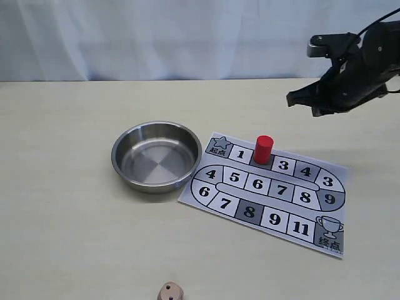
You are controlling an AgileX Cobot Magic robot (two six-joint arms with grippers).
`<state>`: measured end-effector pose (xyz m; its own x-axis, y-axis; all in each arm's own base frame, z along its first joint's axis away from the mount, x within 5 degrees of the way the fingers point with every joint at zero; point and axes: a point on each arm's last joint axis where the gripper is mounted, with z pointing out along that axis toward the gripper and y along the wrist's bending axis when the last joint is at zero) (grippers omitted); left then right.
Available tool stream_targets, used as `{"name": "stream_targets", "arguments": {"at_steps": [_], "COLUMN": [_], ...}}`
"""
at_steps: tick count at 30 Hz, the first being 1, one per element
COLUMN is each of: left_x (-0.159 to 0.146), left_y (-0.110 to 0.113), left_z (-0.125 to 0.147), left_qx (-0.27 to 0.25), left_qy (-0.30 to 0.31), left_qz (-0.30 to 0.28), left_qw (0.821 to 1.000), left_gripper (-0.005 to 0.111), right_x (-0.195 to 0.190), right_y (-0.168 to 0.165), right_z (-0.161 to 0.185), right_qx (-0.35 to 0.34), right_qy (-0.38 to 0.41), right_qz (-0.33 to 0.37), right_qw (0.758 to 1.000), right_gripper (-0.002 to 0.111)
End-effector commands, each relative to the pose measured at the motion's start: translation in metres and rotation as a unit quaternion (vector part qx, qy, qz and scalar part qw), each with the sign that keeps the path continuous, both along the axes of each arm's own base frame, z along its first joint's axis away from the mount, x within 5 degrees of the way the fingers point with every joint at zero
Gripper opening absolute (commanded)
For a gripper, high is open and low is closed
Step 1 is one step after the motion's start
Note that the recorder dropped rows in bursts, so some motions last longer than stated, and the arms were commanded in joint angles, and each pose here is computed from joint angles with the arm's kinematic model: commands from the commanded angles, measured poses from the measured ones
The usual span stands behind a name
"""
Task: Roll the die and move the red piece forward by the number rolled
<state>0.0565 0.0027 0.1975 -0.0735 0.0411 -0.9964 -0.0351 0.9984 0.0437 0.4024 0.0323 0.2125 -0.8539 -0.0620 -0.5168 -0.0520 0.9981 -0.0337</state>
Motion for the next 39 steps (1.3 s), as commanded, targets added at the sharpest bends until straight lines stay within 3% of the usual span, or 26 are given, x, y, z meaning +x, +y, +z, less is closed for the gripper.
{"name": "stream_targets", "arguments": {"at_steps": [1, 4, 9, 24, 39], "left_x": [0.0, 0.0, 0.0, 0.0, 0.0], "left_y": [0.0, 0.0, 0.0, 0.0, 0.0], "left_z": [0.003, 0.003, 0.003, 0.003, 0.003], "left_qx": [-0.002, -0.002, -0.002, -0.002, -0.002], "left_qy": [-0.009, -0.009, -0.009, -0.008, -0.008], "left_qz": [-0.001, -0.001, -0.001, -0.001, -0.001], "left_qw": [1.0, 1.0, 1.0, 1.0, 1.0], "left_gripper": [0.0, 0.0, 0.0, 0.0, 0.0], "right_x": [-0.003, -0.005, -0.008, -0.037, -0.085], "right_y": [-0.024, -0.033, -0.035, -0.028, -0.028], "right_z": [0.002, 0.001, 0.0, 0.021, 0.086], "right_qx": [-0.006, -0.007, -0.021, 0.004, 0.006], "right_qy": [0.016, 0.028, 0.049, 0.035, -0.02], "right_qz": [-0.028, -0.04, -0.004, 0.024, 0.021], "right_qw": [0.999, 0.999, 0.999, 0.999, 1.0], "right_gripper": [0.004, 0.004, 0.004, 0.004, 0.004]}}
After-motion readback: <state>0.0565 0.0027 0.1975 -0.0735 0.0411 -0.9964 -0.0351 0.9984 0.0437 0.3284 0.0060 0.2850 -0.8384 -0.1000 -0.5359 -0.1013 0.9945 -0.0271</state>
